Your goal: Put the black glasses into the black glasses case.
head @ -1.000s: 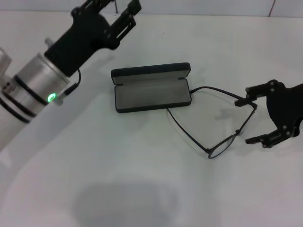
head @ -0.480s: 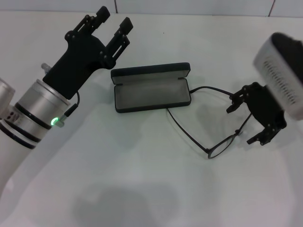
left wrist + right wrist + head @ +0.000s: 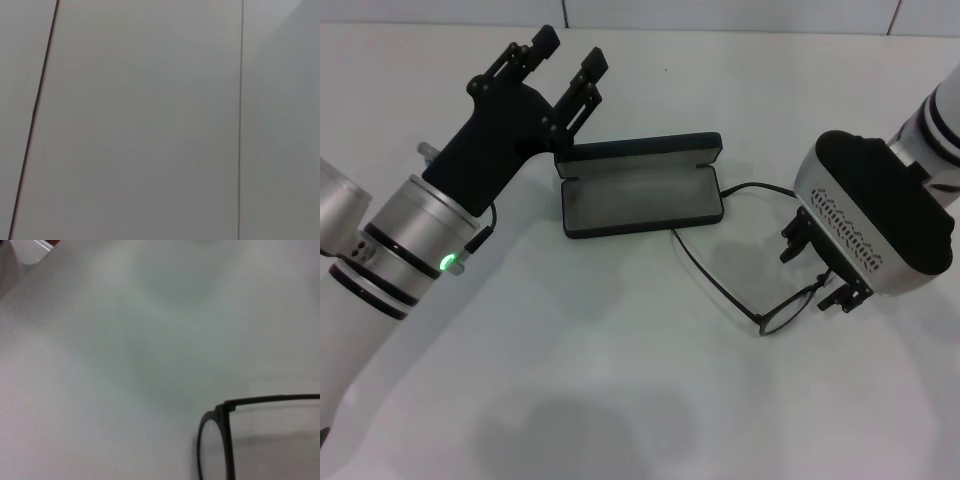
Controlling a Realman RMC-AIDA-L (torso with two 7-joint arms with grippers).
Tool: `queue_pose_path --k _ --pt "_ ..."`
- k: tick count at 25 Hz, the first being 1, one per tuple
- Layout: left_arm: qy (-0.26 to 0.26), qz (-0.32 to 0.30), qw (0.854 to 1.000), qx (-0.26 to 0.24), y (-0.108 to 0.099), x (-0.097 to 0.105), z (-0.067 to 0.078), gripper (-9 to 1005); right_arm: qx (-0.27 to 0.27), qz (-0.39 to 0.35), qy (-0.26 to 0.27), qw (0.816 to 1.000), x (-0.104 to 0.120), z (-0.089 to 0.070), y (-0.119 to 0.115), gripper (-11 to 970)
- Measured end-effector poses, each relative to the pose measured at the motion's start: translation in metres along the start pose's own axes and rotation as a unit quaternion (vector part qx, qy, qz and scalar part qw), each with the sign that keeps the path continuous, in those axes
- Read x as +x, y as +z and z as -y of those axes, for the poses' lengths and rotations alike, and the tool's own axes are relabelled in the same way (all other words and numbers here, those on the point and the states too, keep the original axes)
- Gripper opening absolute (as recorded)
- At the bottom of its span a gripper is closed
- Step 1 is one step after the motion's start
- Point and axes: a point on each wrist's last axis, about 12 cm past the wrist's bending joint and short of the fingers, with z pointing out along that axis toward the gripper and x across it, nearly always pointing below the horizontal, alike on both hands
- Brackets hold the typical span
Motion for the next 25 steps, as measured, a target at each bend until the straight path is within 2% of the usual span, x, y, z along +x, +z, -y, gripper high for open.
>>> queue_pose_path --k 1,9,17,25 --pt "0.003 -0.002 1.0 0.0 0.001 0.001 0.001 596 -0.002 0.0 -0.001 1.0 -0.001 0.0 0.001 769" --pt "0.016 0.001 1.0 -0.003 0.003 0.002 0.006 594 -0.014 -0.008 -0.002 1.0 0.001 0.0 0.014 477" --pt "0.016 0.001 1.0 -0.004 0.003 0.003 0.006 593 -0.002 0.011 0.01 1.0 0.0 0.003 0.011 188" --pt "0.026 0.0 1.0 -0.006 0.002 0.003 0.006 591 -0.006 0.04 0.045 0.998 0.012 -0.006 -0.009 100"
